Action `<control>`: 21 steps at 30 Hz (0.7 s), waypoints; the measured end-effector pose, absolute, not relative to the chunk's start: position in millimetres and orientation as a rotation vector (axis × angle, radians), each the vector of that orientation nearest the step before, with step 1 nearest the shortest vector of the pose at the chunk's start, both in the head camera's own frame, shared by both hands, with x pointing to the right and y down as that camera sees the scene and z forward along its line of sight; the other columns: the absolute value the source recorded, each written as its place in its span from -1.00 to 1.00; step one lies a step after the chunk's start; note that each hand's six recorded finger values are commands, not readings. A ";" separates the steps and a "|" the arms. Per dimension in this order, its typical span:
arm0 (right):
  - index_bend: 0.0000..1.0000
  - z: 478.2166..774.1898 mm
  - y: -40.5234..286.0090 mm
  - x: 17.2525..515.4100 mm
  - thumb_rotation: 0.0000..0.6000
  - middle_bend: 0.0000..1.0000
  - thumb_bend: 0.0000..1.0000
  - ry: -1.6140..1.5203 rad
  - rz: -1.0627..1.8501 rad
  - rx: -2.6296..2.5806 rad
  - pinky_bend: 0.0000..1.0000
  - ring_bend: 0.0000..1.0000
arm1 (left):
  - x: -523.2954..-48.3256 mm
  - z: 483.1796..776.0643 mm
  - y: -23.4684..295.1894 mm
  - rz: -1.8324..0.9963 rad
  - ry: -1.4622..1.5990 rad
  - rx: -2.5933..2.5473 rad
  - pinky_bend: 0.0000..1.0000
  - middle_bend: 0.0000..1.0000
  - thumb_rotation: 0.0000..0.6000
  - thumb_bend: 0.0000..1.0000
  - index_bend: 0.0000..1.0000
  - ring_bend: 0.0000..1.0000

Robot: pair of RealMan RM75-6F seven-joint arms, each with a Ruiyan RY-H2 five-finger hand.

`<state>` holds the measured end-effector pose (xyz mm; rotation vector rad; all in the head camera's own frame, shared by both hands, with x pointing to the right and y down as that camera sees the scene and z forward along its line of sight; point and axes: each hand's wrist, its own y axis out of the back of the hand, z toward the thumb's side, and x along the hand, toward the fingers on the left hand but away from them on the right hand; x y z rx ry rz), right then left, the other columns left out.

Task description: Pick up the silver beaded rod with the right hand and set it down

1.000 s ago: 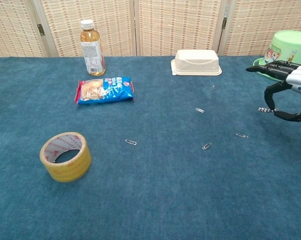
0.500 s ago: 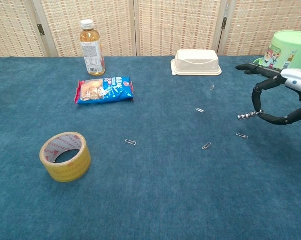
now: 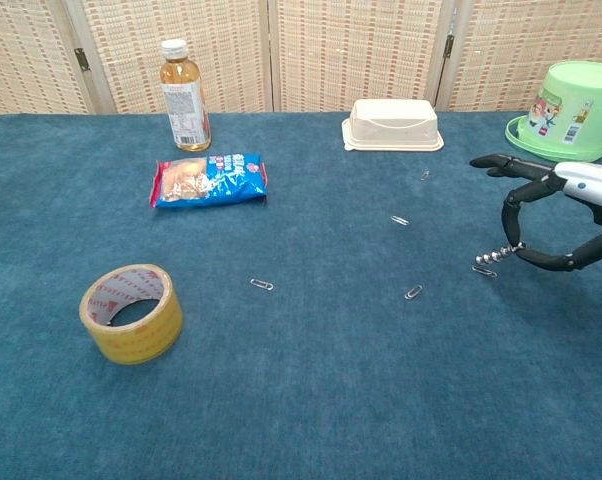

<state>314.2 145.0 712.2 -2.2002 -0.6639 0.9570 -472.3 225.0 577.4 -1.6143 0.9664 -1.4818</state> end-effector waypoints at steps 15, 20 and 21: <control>0.72 706.6 139.0 318.4 1.00 -0.96 -0.18 -0.684 0.930 -2.157 -1.00 -1.00 | -473.6 577.9 224.4 -1.487 0.966 -1.609 -0.82 -0.87 1.00 -0.21 -1.00 -0.78; 0.72 687.2 126.1 327.2 1.00 -0.96 -0.18 -0.745 0.894 -2.088 -1.00 -1.00 | -472.9 578.8 224.3 -1.489 0.962 -1.611 -0.81 -0.87 1.00 -0.21 -1.00 -0.78; 0.72 684.7 125.3 329.1 1.00 -0.96 -0.18 -0.753 0.896 -2.078 -1.00 -1.00 | -472.6 578.7 224.4 -1.488 0.961 -1.611 -0.80 -0.87 1.00 -0.21 -1.00 -0.78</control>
